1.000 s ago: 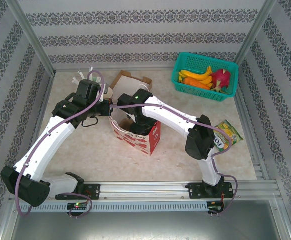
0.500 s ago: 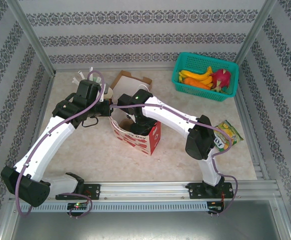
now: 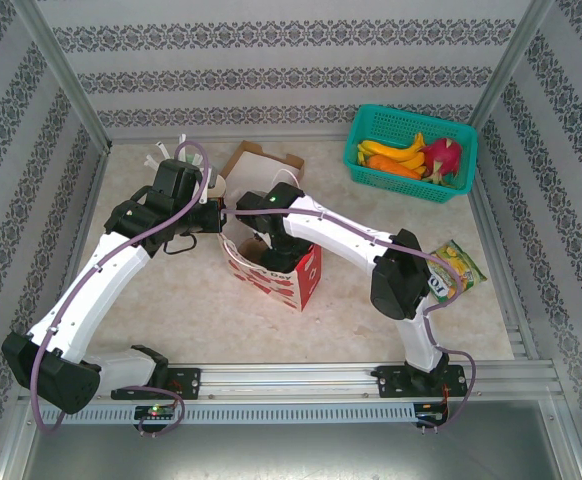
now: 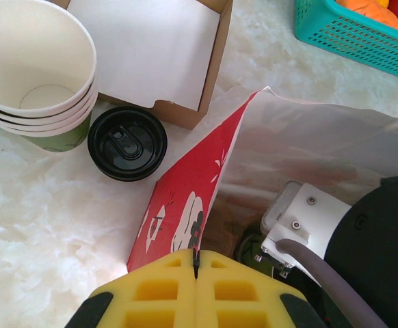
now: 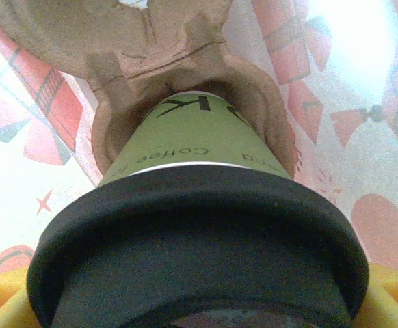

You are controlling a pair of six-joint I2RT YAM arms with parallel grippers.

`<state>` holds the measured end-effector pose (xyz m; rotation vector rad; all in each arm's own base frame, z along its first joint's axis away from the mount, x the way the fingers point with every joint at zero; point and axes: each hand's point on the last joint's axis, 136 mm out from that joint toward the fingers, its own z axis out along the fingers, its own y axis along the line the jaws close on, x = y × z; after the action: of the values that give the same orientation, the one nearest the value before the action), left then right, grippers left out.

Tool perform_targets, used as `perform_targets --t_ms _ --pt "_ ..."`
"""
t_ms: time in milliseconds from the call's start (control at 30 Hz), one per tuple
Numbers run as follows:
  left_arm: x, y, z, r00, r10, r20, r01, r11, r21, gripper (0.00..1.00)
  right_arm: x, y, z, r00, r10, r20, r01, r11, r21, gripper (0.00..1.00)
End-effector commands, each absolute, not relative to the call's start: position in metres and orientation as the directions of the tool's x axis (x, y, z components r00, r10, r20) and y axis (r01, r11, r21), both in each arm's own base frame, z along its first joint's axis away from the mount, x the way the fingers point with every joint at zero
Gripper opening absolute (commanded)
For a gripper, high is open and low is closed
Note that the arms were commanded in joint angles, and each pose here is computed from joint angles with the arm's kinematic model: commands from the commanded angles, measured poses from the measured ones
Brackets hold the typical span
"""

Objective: Pack the takeout coffee

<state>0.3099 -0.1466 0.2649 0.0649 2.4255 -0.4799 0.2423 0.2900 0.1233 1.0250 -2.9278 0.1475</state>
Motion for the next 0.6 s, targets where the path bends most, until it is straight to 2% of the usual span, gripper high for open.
perform_targets --t_ms 0,567 --pt "0.3135 -0.1509 0.2738 -0.765 -0.065 -0.641 0.192 0.927 -0.323 0.0 0.2409 0.2866 0.1187 -0.787 -0.611 0.081 -0.616 0.785 -0.062 0.52" --pt "0.3133 -0.1516 0.2741 -0.764 -0.066 -0.641 0.194 0.925 -0.326 0.0 0.2392 0.2839 0.1093 -0.787 -0.608 0.101 -0.615 0.786 -0.059 0.52"
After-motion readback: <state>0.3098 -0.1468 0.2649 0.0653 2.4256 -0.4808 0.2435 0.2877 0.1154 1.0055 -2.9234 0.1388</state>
